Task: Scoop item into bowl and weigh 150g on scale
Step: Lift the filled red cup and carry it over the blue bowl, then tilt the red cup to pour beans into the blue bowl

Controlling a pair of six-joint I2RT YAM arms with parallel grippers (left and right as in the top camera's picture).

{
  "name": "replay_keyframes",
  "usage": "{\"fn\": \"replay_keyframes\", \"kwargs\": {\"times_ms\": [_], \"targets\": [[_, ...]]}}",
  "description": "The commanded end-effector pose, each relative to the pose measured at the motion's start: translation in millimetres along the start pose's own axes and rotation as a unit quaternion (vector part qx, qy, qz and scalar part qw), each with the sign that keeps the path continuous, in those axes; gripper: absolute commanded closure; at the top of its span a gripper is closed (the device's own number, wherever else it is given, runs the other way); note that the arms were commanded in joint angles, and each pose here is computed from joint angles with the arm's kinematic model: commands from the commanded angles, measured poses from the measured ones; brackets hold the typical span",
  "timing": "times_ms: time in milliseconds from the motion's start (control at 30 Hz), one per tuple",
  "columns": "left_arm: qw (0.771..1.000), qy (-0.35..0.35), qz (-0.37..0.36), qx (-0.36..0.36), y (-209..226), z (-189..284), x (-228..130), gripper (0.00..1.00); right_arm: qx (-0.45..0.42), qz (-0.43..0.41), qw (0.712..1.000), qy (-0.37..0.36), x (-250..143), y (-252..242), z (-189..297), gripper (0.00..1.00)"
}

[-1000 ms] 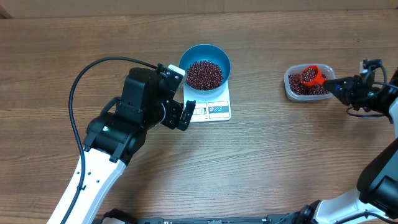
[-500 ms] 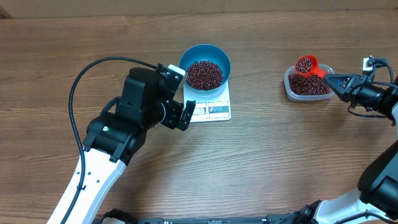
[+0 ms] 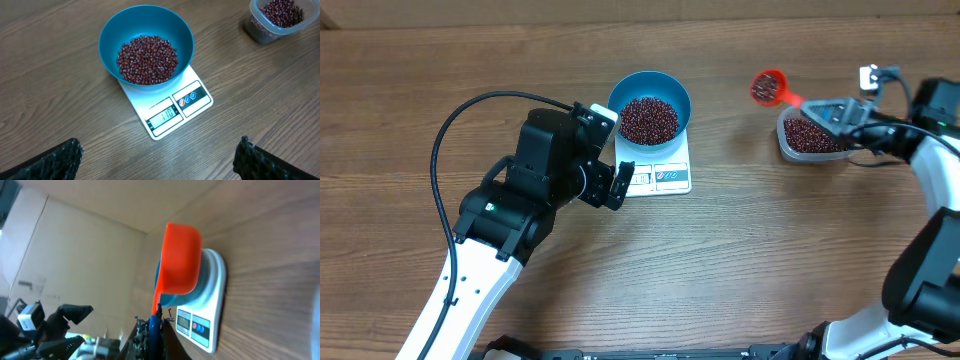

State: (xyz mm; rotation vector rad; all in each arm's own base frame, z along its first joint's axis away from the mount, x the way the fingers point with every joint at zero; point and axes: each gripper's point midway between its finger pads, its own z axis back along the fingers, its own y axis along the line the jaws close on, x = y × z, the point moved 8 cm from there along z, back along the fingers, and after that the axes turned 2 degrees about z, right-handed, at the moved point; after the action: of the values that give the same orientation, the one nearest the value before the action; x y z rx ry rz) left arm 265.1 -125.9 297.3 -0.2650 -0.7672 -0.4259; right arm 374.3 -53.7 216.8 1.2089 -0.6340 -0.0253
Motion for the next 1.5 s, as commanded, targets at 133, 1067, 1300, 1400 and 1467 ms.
{"fn": "replay_keyframes", "kwargs": {"times_ms": [133,1067,1300,1400,1467], "targets": [[1.0,0.004,-0.007,-0.007,0.0,-2.8,-0.6,0.0,0.018,0.003,0.999,0.034,6.6,20.9,-51.9,0.96],[1.0,0.004,-0.007,-0.007,0.0,-2.8,-0.6,0.0,-0.101,0.471,0.871,0.099,-32.3,56.1,-183.1,0.96],[1.0,0.004,-0.007,-0.007,0.0,-2.8,-0.7,0.0,-0.151,0.597,0.778,0.127,-38.2,63.6,-190.0,0.96],[1.0,0.004,-0.007,-0.007,0.0,-2.8,-0.7,0.0,-0.159,0.638,0.739,0.145,-43.8,66.3,-194.5,0.96],[1.0,0.004,-0.007,-0.007,0.0,-2.8,-0.7,0.0,-0.163,0.658,0.718,0.154,-47.1,68.3,-197.5,0.96]]}}
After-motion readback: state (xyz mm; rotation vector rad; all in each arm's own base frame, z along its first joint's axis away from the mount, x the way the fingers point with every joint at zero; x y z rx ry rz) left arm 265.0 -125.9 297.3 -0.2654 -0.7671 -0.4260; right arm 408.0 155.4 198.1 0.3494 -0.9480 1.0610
